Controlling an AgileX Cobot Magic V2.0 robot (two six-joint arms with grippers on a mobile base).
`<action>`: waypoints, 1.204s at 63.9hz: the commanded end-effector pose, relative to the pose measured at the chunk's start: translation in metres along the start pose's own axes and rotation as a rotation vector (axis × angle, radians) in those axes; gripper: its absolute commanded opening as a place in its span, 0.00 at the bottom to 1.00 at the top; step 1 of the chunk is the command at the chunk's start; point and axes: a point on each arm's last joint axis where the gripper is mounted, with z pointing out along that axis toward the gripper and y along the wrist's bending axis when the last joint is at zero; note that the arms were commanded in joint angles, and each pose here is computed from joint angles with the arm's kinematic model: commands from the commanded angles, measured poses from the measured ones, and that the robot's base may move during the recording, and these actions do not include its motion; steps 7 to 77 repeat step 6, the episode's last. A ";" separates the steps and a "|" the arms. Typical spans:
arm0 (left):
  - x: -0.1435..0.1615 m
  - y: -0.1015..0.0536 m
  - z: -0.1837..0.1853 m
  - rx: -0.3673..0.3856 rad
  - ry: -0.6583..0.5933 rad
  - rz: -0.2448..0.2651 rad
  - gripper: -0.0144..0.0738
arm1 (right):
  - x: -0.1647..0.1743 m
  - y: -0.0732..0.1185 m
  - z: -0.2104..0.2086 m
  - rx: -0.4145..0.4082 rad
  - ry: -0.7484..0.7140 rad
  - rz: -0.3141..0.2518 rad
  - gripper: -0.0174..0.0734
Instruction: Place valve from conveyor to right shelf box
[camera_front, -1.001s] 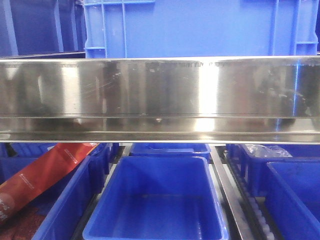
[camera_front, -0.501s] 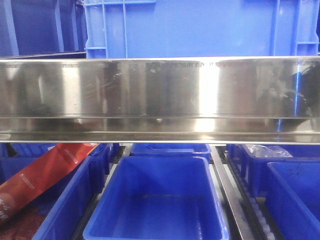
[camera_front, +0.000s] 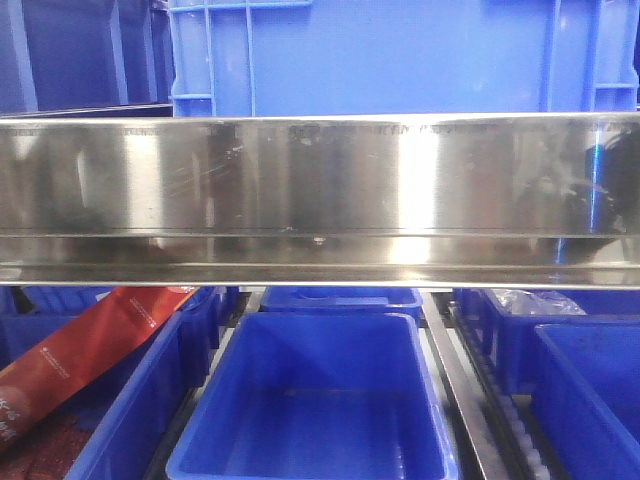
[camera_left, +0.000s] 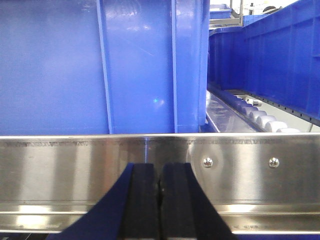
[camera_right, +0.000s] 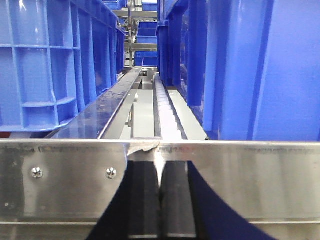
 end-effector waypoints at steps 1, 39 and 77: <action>-0.003 0.000 -0.001 0.000 -0.026 -0.010 0.04 | -0.002 -0.001 0.000 0.008 -0.025 -0.006 0.01; -0.003 0.000 -0.001 0.000 -0.026 -0.010 0.04 | -0.002 -0.001 0.000 0.008 -0.025 -0.006 0.01; -0.003 0.000 -0.001 0.000 -0.026 -0.010 0.04 | -0.002 -0.001 0.000 0.008 -0.025 -0.006 0.01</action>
